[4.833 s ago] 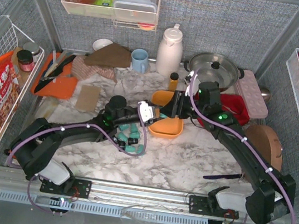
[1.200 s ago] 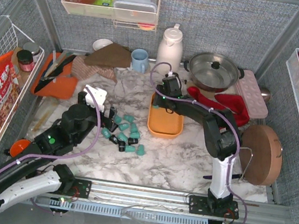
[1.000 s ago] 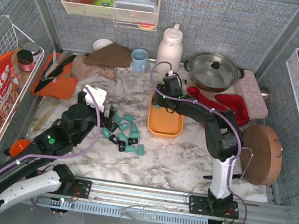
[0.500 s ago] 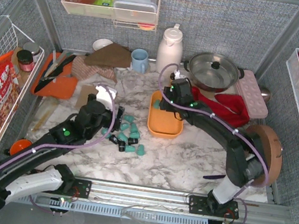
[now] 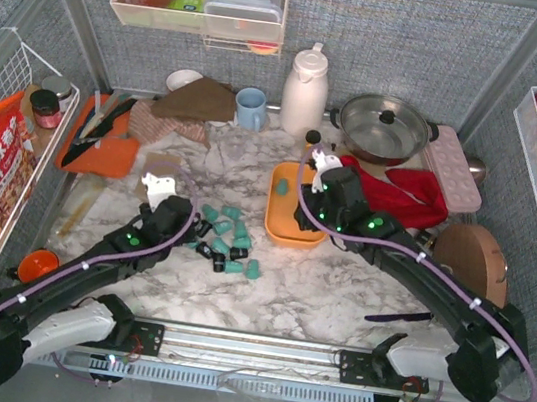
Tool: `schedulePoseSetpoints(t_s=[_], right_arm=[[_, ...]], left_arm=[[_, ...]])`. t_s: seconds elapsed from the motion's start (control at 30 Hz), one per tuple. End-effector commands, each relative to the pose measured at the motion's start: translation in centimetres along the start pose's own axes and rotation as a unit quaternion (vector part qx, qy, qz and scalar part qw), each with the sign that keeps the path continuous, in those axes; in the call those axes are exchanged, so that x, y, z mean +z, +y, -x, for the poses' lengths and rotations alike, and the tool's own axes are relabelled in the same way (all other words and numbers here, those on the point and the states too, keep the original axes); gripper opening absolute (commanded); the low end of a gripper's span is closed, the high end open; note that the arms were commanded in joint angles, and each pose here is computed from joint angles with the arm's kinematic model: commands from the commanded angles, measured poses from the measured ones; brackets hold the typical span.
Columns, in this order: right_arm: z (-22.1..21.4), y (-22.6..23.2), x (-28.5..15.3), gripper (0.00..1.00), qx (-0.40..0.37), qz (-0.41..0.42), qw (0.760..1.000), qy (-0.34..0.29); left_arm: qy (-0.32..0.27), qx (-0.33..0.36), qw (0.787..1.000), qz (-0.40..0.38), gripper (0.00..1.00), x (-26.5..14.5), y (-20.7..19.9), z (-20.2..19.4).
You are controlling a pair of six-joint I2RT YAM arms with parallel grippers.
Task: Mix the coffee capsules in the storage basket
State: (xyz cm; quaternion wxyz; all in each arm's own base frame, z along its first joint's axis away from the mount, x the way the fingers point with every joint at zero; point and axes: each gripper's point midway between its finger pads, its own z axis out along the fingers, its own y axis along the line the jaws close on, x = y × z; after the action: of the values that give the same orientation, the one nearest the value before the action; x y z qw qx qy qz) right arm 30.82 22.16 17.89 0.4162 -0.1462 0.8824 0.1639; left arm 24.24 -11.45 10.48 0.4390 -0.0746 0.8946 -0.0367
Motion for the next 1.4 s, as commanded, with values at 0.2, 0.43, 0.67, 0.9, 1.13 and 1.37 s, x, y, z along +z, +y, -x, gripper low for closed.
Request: schedulePoseSetpoints(t_s=[0.2, 0.43, 0.67, 0.9, 1.13, 1.37], right_arm=[[-2.4, -0.3, -2.3, 0.4, -0.018, 0.012, 1.0, 0.005], [-3.0, -0.7, -3.5, 0.4, -0.029, 0.014, 0.999, -0.001], [-3.5, -1.0, -4.3, 0.4, -0.037, 0.012, 0.999, -0.004], [-3.7, -1.1, -4.7, 0.4, -0.04, 0.013, 0.999, -0.007], [-3.8, -1.1, -5.0, 0.4, -0.042, 0.015, 0.999, -0.007], [-3.7, -1.1, -5.2, 0.4, -0.041, 0.016, 0.999, -0.007]], left_arm=[[0.0, -0.157, 0.986, 0.053, 0.5, 2.4, 0.6, -1.0], [0.021, -0.181, 0.981, 0.071, 0.49, 3.9, 0.1, -2.4], [0.047, -0.189, 0.976, 0.094, 0.5, 4.9, 0.1, -4.1], [0.058, -0.193, 0.974, 0.103, 0.52, 5.7, 0.2, -5.3], [0.055, -0.191, 0.973, 0.116, 0.53, 6.2, 0.8, -5.9], [0.047, -0.191, 0.973, 0.124, 0.5, 6.5, 1.5, -6.4]])
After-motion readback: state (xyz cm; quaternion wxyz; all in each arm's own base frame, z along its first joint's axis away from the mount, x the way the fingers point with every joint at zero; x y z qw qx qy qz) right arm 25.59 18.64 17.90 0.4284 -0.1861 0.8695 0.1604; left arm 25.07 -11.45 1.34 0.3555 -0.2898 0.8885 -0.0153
